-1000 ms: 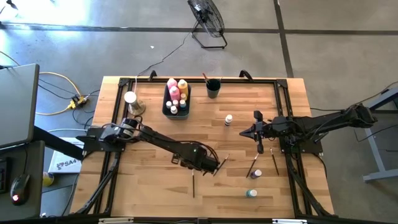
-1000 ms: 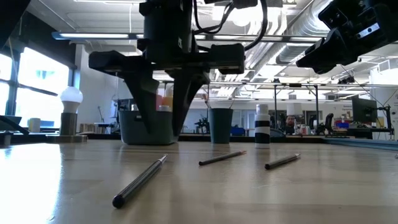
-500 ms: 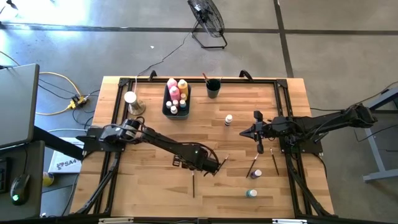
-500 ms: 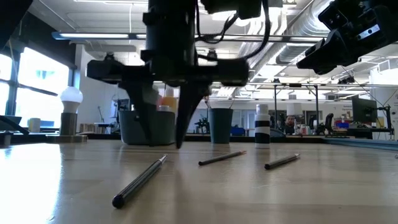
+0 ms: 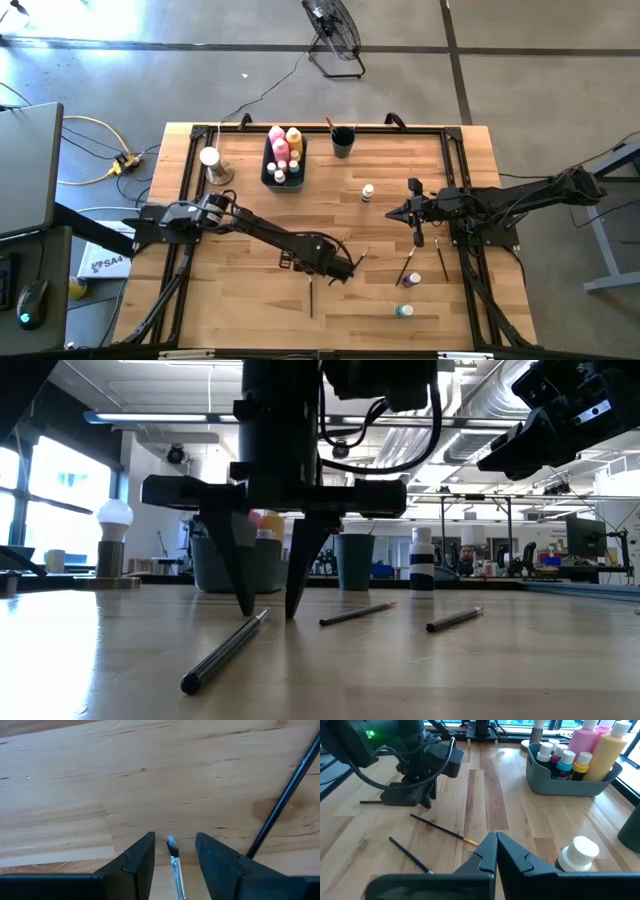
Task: Pick & Place Paint Supplies
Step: Put the silver paint brush into the green cup
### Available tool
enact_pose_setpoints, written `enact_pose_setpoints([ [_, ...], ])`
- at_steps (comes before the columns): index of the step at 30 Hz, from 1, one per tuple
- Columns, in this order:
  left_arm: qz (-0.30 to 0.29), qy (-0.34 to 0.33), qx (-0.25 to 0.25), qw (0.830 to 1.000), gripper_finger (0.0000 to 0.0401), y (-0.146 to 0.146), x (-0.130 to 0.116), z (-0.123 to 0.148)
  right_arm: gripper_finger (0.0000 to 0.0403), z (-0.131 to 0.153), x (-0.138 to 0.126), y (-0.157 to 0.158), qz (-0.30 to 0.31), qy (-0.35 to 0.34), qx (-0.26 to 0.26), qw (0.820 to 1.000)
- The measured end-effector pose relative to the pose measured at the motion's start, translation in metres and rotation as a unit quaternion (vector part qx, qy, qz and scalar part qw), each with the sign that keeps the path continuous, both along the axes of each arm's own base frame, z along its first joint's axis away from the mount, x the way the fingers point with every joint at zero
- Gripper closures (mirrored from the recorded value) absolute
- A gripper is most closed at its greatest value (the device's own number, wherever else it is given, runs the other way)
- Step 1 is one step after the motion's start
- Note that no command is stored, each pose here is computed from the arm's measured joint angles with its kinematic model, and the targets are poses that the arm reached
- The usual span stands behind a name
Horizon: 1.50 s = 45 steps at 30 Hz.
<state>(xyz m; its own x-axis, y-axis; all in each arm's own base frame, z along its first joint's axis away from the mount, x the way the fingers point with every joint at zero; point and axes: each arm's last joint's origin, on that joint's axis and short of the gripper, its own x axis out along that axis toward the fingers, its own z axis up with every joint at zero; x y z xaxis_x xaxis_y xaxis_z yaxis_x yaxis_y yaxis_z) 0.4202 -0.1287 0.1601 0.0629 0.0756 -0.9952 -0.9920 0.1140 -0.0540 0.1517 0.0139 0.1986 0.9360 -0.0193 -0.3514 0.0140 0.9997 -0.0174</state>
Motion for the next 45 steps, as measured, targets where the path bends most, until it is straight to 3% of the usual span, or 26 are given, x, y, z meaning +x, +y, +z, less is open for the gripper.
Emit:
enact_pose_setpoints([
  [6,0.0,-0.001,0.004,1.0,0.0264,0.0,0.0,-0.001,0.0401,0.0,0.0,0.0,0.0,0.0,-0.002,1.0],
  [16,-0.012,-0.003,0.006,1.0,0.0355,0.0,0.001,-0.002,0.0401,0.0,0.0,0.0,0.001,0.0,-0.002,1.0],
  [23,-0.015,0.0,0.012,1.0,0.0395,0.0,0.0,-0.002,0.0401,0.0,0.0,0.0,0.001,0.0,-0.002,1.0],
  [39,-0.083,-0.009,0.035,0.996,0.0401,0.001,0.001,0.002,0.0401,0.0,0.0,0.0,0.001,0.0,-0.002,1.0],
  [45,-0.1,-0.034,0.089,0.99,0.0401,0.007,0.0,0.017,0.0401,0.0,0.0,0.0,0.001,0.0,-0.002,1.0],
])
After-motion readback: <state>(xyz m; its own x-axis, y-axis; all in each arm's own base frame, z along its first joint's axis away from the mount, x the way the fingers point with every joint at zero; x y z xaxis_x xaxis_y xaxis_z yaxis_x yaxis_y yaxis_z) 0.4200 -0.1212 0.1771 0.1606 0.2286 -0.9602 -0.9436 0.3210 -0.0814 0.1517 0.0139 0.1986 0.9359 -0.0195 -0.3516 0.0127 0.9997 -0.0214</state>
